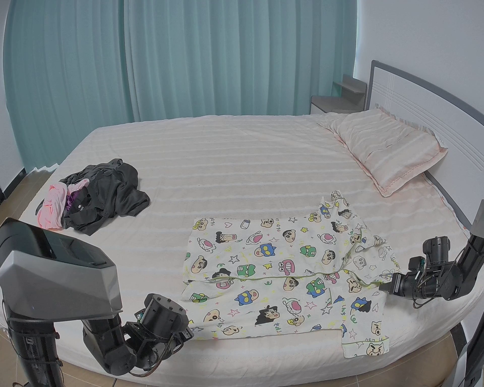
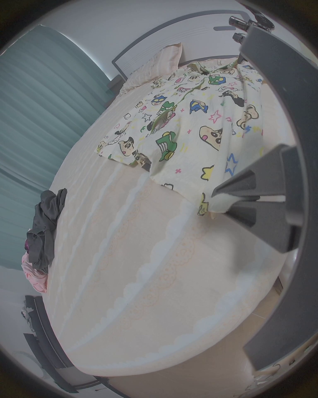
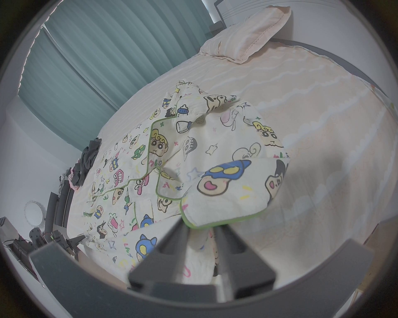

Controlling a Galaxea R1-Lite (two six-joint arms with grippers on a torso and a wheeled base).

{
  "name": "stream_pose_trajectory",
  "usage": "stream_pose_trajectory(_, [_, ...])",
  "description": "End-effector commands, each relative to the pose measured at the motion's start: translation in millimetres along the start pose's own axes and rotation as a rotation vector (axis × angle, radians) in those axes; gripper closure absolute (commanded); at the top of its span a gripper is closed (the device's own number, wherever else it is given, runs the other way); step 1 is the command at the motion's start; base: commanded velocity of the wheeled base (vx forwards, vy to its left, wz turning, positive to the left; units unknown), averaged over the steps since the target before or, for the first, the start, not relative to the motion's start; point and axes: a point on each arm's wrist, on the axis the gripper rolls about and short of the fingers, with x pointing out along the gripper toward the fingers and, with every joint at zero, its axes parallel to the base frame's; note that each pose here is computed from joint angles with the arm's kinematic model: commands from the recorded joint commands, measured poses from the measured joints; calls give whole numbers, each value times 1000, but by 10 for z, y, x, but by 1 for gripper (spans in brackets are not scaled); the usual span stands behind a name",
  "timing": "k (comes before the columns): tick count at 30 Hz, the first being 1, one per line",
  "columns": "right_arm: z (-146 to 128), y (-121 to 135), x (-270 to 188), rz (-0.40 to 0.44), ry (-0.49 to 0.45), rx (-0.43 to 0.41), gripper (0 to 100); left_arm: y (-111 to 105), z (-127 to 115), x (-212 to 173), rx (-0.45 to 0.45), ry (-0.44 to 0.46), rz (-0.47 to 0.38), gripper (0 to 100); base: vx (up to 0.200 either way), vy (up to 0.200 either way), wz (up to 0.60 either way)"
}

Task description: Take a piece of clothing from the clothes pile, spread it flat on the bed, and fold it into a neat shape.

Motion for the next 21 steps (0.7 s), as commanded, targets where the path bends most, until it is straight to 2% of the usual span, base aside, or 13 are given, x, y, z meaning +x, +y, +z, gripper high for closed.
stream_pose_trajectory(1, [-35,-7,40,-3,20,-2,0,22,-12,43,0,4,14,100,0,0,0])
stream_pose_trajectory(7, [-45,-65,-43,-24,14,8,0,28,-19,52,2,7,17,100,0,0,0])
stream_pose_trajectory(8, [-66,-184,-162,-58,4,15,0,28,-19,52,2,7,17,100,0,0,0])
stream_pose_trajectory(13, [-169,-333,-388,-97,-3,12,0,24,-21,50,3,7,15,100,0,0,0])
stream_pose_trajectory(18, [-192,-346,-595,-71,-38,31,0,24,-18,43,2,7,14,100,0,0,0])
stream_pose_trajectory(20, [-366,-297,-659,-37,14,29,0,19,-20,44,1,7,12,100,0,0,0])
stream_pose_trajectory(21, [-366,-297,-659,-37,14,29,0,19,-20,44,1,7,12,100,0,0,0])
